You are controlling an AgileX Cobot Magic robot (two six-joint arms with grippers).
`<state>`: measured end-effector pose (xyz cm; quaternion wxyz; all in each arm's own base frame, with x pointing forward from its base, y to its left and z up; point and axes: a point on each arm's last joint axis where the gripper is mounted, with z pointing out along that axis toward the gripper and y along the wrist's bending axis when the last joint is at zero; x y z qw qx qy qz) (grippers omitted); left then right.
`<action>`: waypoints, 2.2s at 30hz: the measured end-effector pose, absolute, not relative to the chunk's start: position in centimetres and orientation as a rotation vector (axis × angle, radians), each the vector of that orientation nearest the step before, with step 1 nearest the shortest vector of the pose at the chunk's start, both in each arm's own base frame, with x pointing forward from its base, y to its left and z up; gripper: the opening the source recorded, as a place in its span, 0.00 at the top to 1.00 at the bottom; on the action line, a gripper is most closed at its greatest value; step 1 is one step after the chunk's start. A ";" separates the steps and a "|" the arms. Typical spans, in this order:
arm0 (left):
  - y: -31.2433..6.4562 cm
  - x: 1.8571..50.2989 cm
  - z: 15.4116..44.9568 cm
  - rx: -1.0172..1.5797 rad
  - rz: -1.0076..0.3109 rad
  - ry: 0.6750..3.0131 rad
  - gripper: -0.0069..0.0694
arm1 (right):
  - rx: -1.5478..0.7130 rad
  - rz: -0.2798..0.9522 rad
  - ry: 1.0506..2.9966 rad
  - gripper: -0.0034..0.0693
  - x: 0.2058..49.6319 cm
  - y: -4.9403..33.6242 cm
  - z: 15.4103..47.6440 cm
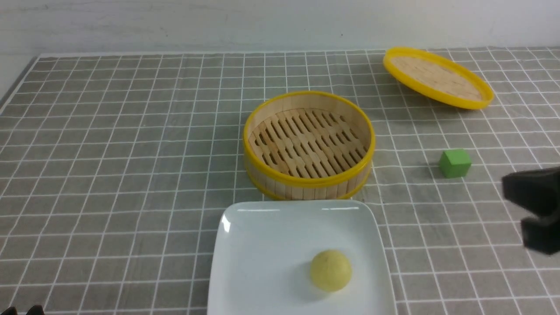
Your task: Put the steamed buns into the plate on the grey tablecloth.
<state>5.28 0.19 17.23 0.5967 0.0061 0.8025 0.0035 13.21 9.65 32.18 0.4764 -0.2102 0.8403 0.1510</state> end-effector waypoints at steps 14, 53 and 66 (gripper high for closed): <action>0.2 5.3 17.2 0.014 0.008 1.863 0.59 | -0.546 0.472 1.851 0.97 13.0 10.3 31.1; 0.2 5.3 17.2 0.014 0.008 1.863 0.59 | 0.084 0.154 1.794 0.93 5.4 0.3 17.9; 0.2 5.3 17.2 0.014 0.008 1.863 0.59 | 0.150 0.105 1.864 0.90 5.2 0.0 17.5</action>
